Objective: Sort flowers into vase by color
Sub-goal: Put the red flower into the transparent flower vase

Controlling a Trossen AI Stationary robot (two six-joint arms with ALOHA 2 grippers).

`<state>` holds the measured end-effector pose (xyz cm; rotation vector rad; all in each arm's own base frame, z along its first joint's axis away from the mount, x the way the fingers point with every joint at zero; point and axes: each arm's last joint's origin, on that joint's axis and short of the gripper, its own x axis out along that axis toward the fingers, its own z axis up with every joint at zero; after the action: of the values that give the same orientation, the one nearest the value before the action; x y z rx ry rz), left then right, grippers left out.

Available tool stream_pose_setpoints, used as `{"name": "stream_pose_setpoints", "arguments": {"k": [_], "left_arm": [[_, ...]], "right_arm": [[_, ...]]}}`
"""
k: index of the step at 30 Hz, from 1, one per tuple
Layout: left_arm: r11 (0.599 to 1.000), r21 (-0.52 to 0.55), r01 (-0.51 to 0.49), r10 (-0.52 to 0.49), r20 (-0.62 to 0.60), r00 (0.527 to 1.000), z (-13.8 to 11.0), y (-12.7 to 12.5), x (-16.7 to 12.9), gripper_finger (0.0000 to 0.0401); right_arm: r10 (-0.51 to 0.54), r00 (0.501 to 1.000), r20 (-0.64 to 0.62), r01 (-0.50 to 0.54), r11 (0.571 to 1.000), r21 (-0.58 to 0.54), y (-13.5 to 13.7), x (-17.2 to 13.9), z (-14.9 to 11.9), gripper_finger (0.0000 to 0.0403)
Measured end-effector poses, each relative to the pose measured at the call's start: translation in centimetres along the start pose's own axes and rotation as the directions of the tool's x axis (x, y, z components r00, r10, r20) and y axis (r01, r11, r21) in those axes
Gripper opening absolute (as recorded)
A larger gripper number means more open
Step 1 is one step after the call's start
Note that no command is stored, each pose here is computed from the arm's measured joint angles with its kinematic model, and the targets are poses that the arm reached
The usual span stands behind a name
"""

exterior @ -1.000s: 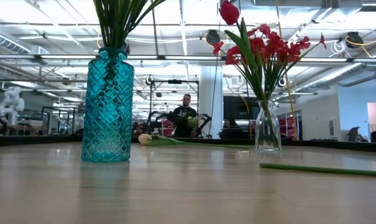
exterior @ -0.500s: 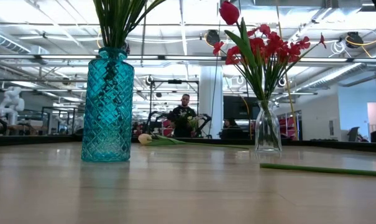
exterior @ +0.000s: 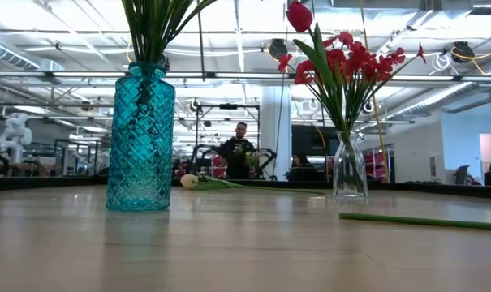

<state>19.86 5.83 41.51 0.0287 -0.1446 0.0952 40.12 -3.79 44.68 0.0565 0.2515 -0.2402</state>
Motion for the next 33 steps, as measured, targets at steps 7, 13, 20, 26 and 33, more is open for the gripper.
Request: {"name": "stream_pose_setpoints", "arguments": {"k": [7,13,20,26,33], "left_arm": [[1.0,-0.003,-0.027,0.027,0.008,1.0,0.1,0.5,-0.1,0.001],[1.0,0.007,-0.016,0.015,0.059,0.998,0.6,0.4,-0.1,0.001],[1.0,0.007,-0.014,0.014,0.062,0.998,0.6,0.4,-0.1,0.001],[1.0,-0.014,-0.009,0.01,0.078,0.997,0.8,0.4,-0.1,0.001],[1.0,-0.015,-0.009,0.01,0.075,0.997,0.7,0.4,-0.1,0.001]], "right_arm": [[-0.005,0.999,-0.036,0.006,1.0,0.013,-0.2,-0.9,0.1,0.0117],[-0.011,0.998,-0.064,0.013,0.999,0.034,0.0,0.3,-0.8,0.0158],[-0.011,0.999,-0.032,0.012,0.999,0.034,0.0,1.2,-0.9,0.0198],[-0.012,1.0,-0.001,0.012,1.0,0.012,0.1,1.9,-0.9,0.0204],[-0.015,1.0,0.015,0.015,1.0,-0.022,0.1,2.9,-1.3,0.0159]]}}
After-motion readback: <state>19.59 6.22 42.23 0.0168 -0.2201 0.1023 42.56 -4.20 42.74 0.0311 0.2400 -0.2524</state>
